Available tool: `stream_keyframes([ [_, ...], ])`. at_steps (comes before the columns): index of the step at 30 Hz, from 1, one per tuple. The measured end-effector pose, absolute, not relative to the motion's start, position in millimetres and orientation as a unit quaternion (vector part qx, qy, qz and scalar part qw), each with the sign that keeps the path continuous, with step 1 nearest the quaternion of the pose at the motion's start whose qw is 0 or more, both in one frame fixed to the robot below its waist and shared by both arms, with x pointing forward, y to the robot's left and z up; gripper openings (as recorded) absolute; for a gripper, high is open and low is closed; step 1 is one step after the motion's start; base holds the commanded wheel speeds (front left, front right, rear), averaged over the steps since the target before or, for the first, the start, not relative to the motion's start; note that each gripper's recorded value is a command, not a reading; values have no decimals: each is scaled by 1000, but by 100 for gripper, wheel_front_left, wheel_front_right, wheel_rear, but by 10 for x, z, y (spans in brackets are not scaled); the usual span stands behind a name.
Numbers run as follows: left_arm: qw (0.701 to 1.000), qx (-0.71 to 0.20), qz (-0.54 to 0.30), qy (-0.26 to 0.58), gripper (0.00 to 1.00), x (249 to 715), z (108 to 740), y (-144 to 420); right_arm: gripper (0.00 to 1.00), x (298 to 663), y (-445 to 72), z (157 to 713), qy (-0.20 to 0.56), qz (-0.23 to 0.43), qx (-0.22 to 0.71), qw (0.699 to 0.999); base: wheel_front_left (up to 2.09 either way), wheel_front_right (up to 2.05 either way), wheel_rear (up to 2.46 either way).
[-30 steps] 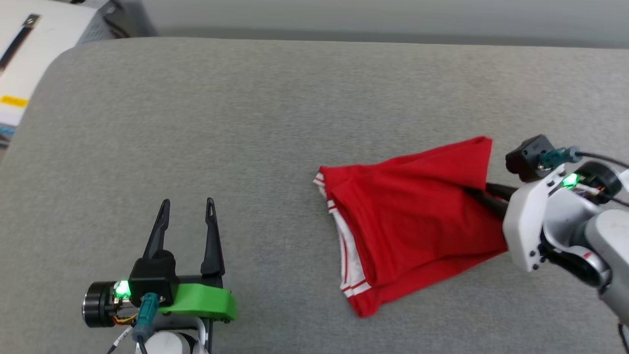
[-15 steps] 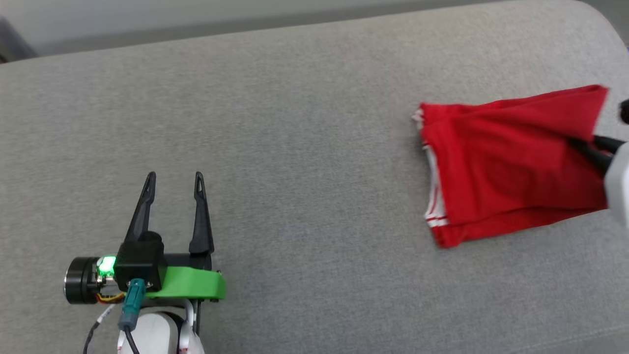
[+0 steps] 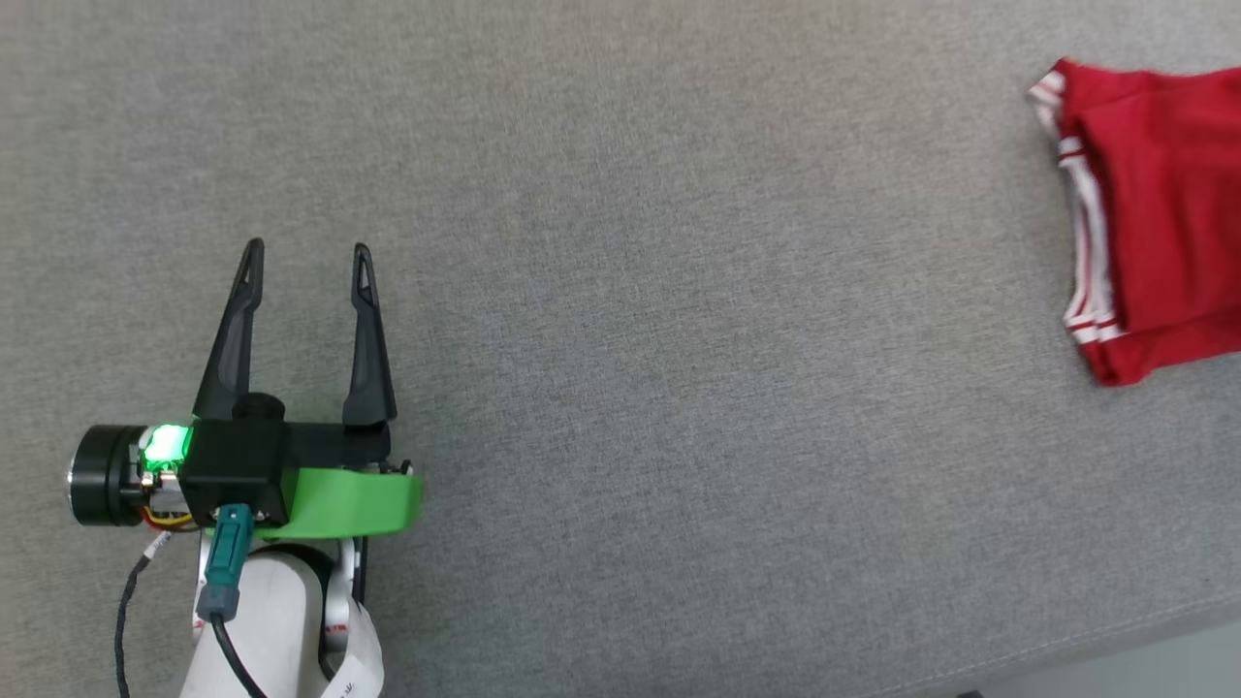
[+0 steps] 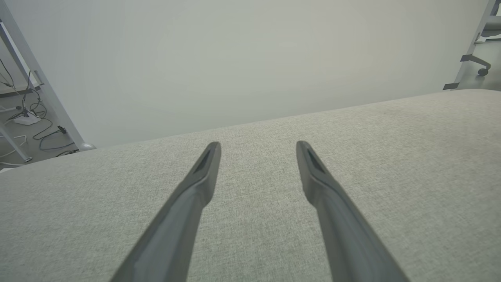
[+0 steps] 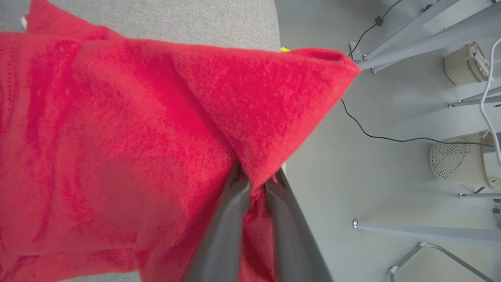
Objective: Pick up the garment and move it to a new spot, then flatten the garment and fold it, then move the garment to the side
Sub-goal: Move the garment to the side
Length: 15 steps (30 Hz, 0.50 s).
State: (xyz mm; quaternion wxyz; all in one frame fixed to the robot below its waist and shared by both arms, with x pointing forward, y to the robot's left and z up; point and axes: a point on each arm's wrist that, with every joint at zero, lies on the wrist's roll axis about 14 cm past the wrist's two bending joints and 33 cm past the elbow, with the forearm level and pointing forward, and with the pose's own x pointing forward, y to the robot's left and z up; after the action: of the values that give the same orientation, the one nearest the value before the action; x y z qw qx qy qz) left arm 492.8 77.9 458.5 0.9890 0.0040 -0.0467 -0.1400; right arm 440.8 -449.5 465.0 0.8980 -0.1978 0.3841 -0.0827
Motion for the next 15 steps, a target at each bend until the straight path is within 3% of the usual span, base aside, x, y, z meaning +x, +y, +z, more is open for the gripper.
stream_keyframes([
  [8,990,7,-136,-27,100,5047,4292,809,0,4566,-4931,4530,382,-161,-188,891,0,0,0],
  [9,991,8,-134,-24,100,5046,4262,816,48,4593,-4931,4499,376,-164,-182,894,0,0,0],
  [10,991,8,-133,-22,100,5043,4247,823,60,4604,-4926,4464,376,-166,-178,894,0,0,0],
  [11,991,9,-133,-20,100,5037,4242,825,100,4591,-4924,4421,380,-168,-174,893,0,0,0],
  [15,992,7,-127,-24,100,5012,4309,832,100,4613,-4938,4525,346,-171,-180,905,0,0,0],
])
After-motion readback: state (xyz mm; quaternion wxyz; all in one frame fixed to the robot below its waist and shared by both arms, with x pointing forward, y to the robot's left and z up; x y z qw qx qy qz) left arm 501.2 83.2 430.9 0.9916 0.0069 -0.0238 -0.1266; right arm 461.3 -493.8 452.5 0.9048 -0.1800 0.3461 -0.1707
